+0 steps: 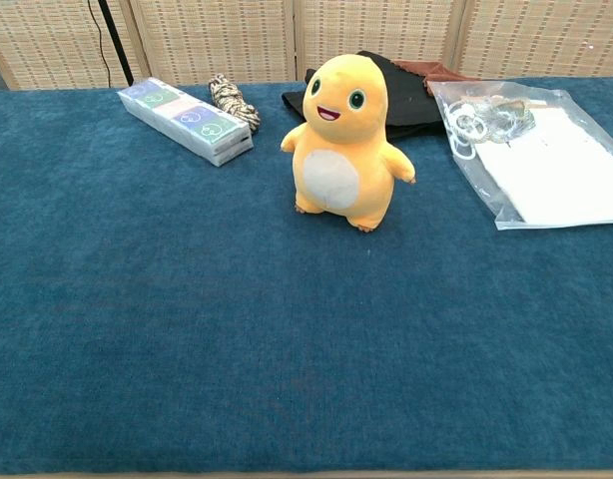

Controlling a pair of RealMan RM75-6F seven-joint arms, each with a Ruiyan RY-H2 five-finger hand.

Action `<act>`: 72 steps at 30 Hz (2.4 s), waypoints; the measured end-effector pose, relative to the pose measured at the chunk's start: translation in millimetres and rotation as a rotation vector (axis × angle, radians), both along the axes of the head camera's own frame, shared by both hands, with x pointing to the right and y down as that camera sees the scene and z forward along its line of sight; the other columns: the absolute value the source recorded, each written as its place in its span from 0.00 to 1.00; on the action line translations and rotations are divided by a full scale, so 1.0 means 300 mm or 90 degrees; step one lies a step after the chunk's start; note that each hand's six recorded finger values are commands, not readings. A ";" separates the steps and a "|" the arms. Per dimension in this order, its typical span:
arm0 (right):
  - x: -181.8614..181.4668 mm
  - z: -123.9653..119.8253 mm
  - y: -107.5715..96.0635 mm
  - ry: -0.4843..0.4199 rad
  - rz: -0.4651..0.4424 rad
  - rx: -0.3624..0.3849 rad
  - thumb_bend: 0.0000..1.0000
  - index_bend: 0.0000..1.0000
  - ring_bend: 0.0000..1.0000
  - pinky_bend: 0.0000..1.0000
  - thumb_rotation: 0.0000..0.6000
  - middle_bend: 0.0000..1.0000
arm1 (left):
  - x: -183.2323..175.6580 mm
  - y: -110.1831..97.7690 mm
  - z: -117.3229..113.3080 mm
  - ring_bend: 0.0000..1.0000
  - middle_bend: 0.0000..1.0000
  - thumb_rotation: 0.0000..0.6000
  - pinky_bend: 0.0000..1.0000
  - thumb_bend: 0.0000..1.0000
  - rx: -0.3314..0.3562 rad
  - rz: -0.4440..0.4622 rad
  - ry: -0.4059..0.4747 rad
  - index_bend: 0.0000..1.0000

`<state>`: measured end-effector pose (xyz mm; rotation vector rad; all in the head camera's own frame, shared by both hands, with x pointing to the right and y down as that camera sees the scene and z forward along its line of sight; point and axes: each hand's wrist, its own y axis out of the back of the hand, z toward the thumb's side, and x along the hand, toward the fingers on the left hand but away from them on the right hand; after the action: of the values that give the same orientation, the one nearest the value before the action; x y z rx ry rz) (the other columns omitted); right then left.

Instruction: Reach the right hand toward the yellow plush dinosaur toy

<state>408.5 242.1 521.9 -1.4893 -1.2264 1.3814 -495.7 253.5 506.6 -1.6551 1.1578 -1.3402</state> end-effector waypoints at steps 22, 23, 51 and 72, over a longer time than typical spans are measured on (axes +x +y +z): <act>-0.068 0.158 -0.036 -0.244 0.037 -0.168 0.00 0.17 0.00 0.00 1.00 0.00 | 0.019 -0.011 -0.009 0.00 0.00 1.00 0.00 0.00 -0.008 0.004 0.028 0.00; -0.078 0.172 -0.050 -0.254 0.039 -0.175 0.00 0.18 0.00 0.00 1.00 0.00 | 0.024 -0.015 -0.013 0.00 0.00 1.00 0.00 0.00 -0.006 0.006 0.033 0.00; -0.586 0.536 -0.295 -0.450 0.164 -0.331 0.00 0.29 0.00 0.00 1.00 0.00 | 0.010 -0.041 -0.024 0.00 0.00 1.00 0.00 0.00 -0.017 -0.017 0.076 0.00; -0.691 0.632 -0.360 -0.405 0.217 -0.336 0.00 0.30 0.00 0.00 1.00 0.00 | -0.023 -0.050 -0.036 0.00 0.00 1.00 0.00 0.00 -0.014 -0.033 0.088 0.00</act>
<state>201.0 134.1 711.6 -2.2914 -1.6373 1.5924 -502.7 238.3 495.7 -1.7679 1.2787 -1.2911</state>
